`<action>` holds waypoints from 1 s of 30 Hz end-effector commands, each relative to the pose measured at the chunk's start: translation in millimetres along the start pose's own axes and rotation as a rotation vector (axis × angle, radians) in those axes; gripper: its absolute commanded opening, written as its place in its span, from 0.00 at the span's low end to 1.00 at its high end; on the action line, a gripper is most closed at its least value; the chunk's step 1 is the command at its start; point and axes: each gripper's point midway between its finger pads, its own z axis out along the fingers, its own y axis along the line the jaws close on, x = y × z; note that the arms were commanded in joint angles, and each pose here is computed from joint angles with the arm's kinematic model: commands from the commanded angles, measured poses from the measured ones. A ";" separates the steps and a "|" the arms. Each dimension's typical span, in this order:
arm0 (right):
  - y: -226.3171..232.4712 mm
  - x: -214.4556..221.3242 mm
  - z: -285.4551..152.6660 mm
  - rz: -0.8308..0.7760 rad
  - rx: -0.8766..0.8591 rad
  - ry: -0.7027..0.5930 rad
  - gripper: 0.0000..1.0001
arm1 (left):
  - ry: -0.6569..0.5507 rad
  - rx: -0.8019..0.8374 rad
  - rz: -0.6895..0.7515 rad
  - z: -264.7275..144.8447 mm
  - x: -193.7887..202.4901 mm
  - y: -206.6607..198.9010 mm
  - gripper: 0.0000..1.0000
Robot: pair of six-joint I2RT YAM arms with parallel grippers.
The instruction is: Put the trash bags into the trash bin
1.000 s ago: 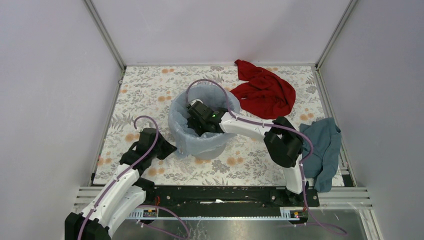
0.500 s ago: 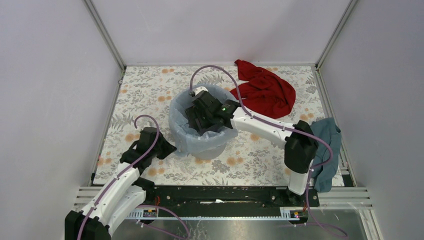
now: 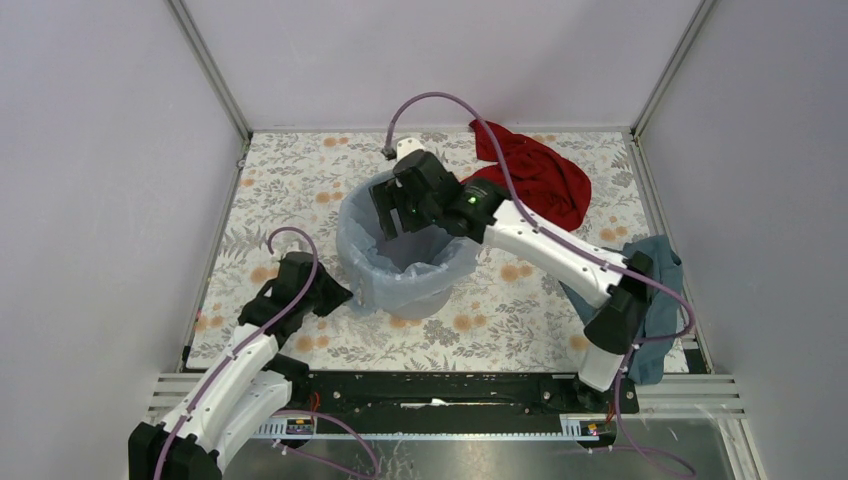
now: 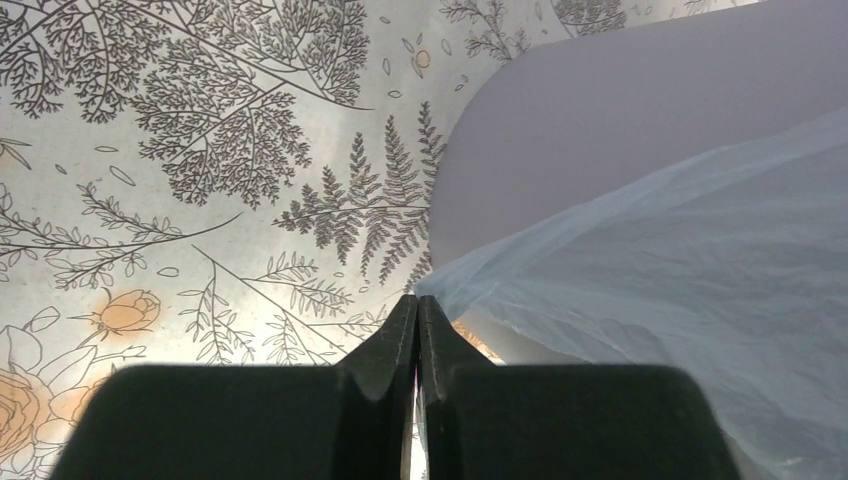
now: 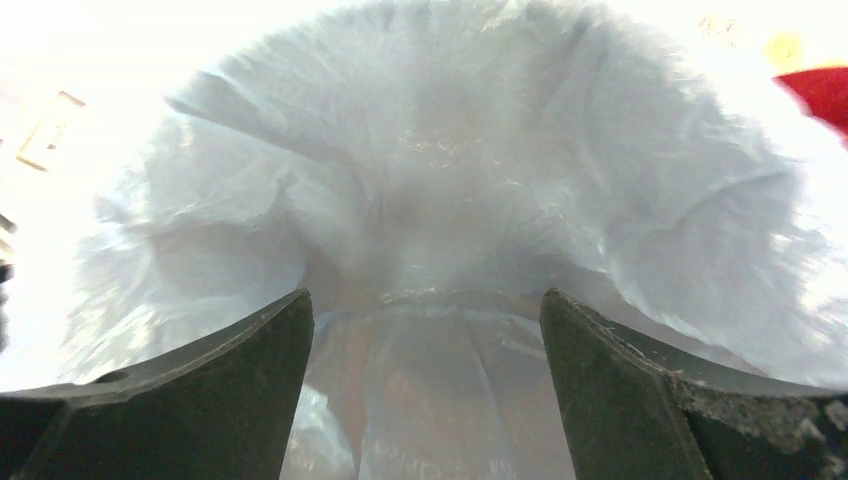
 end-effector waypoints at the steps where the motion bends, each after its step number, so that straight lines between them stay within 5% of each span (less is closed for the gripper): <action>1: -8.7 -55.4 -82.1 0.015 -0.015 -0.183 0.92 | -0.054 0.050 0.026 -9.7 -18.9 -21.8 0.09; 9: -100.3 -65.6 -164.1 0.058 0.211 -0.341 1.00 | -0.141 0.005 0.026 -33.7 -42.0 -25.2 0.44; 11: -139.8 -54.4 -166.4 0.103 0.287 -0.335 1.00 | -0.178 0.002 0.016 -46.9 -49.4 -26.7 0.58; 13: -181.8 -35.6 -157.1 0.177 0.319 -0.296 1.00 | -0.217 0.016 0.010 -62.9 -57.0 -30.5 0.85; 15: -205.8 -6.7 -137.2 0.250 0.290 -0.228 1.00 | -0.270 0.041 0.016 -83.5 -67.1 -36.3 0.96; 23: -203.7 91.9 -57.5 0.520 0.037 -0.035 1.00 | -0.540 0.193 0.089 -192.9 -118.8 -74.8 0.99; 30: -162.1 119.8 -6.7 0.589 -0.135 0.034 1.00 | -0.581 0.508 0.343 -256.9 -125.8 -152.6 0.99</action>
